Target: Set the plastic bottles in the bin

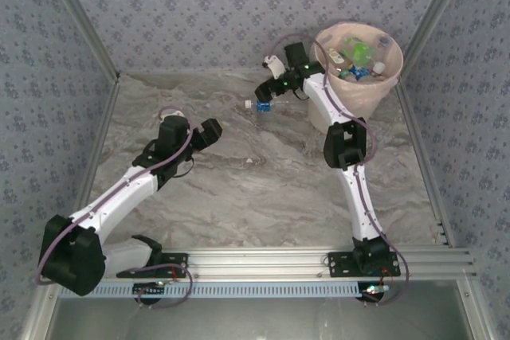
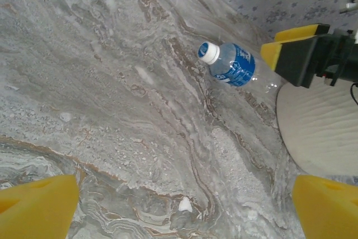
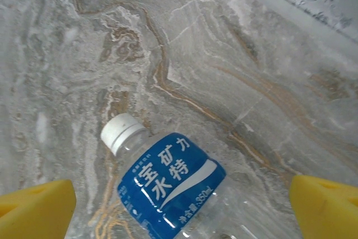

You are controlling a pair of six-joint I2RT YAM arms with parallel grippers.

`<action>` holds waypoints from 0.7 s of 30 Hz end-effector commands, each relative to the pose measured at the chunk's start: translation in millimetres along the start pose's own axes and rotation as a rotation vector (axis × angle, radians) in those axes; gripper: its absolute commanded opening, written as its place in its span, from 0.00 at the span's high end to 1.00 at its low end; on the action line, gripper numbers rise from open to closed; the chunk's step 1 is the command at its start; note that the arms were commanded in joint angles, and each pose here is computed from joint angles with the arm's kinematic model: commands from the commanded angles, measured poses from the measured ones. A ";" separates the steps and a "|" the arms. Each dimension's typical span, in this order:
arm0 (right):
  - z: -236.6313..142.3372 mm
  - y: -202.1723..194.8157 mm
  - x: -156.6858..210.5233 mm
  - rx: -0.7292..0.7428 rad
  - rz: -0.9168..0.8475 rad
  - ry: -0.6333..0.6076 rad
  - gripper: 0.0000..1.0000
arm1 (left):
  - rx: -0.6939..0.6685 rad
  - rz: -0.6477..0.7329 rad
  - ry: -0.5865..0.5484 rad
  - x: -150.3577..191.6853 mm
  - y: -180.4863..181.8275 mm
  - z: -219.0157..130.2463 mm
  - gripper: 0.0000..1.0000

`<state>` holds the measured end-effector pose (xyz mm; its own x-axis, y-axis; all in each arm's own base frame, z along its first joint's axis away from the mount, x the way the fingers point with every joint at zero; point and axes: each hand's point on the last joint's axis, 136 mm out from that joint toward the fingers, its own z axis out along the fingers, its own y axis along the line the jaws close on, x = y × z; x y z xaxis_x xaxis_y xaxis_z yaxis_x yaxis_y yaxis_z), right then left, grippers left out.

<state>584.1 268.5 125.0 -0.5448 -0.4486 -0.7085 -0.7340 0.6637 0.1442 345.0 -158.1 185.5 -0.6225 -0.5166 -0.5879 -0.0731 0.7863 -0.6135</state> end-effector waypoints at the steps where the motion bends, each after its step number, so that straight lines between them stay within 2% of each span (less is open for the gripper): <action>1: -8.8 15.1 -3.8 -0.118 0.088 -0.018 0.00 | 0.032 -0.018 0.009 -6.3 -10.7 3.9 0.02; 9: -2.0 29.1 19.6 -0.106 0.070 0.064 0.00 | 0.040 -0.019 0.048 0.1 -12.3 13.9 0.02; 21: -29.0 71.4 22.5 -0.138 -0.056 0.118 0.00 | 0.028 -0.024 0.058 3.8 -7.7 12.7 0.02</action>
<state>526.5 284.0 118.9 -0.5932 -0.5027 -0.6288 -0.7642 0.5971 0.2437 347.6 -170.0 165.5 -0.6852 -0.4952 -0.5341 -0.0818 0.7810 -0.6192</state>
